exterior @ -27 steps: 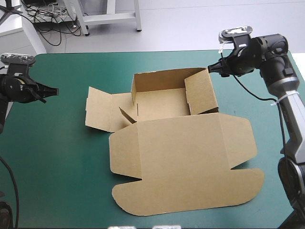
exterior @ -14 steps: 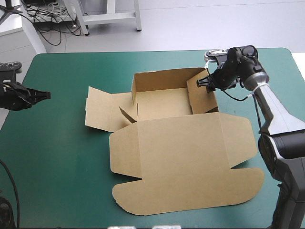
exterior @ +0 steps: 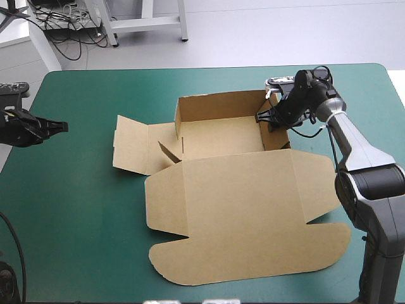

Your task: Fold the box

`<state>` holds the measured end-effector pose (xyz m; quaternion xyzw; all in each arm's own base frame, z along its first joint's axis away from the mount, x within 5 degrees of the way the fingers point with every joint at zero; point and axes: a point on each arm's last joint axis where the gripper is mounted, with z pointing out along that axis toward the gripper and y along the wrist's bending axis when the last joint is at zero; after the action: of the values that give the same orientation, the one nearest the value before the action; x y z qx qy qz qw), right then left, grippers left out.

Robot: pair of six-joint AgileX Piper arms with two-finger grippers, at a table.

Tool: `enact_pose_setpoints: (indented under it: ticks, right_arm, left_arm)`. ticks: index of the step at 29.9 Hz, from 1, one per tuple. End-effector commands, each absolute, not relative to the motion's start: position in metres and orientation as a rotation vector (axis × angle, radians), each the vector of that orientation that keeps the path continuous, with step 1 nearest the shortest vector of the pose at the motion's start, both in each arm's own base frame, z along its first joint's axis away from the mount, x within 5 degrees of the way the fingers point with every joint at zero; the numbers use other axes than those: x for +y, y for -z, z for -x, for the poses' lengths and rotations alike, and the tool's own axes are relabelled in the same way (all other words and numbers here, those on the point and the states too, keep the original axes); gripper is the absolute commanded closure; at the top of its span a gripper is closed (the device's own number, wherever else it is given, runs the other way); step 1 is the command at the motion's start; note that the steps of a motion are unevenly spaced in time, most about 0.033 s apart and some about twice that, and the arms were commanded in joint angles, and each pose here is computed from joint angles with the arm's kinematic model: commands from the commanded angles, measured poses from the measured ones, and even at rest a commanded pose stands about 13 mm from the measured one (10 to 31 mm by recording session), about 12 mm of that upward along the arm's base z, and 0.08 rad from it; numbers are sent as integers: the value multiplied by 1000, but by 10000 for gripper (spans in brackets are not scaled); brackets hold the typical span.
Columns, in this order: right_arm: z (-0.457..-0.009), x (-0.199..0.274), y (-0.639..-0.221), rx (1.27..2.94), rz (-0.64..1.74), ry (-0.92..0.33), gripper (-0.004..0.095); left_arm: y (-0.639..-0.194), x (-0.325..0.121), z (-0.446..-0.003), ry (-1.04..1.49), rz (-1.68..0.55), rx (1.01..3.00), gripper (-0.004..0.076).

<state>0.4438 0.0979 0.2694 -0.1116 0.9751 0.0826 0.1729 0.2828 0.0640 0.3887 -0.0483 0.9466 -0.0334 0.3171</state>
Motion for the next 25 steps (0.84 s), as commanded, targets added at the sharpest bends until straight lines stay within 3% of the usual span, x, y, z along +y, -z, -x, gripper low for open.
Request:
enact_pose_setpoints:
  ticks: [1, 4, 8, 16, 20, 25]
  right_arm:
    - [-436, 98, -297, 2712, 348, -246, 732]
    - [-435, 98, -290, 2762, 371, -246, 921]
    - [-434, 98, -291, 2769, 359, -266, 927]
    - [-422, 78, -349, 2633, 268, -510, 927]
    - [-409, 56, -377, 2561, 221, -495, 927]
    - [-388, 39, -412, 2464, 205, -502, 928]
  left_arm:
    - [-407, 62, -277, 83, 129, 2398, 733]
    - [-408, 62, -278, 78, 129, 2393, 734]
    - [-407, 62, -278, 71, 128, 2394, 734]
    - [-405, 72, -275, -85, 101, 2431, 717]
    - [-401, 71, -279, -53, 108, 2439, 641]
    - [-384, 70, -294, 54, 130, 2501, 435]
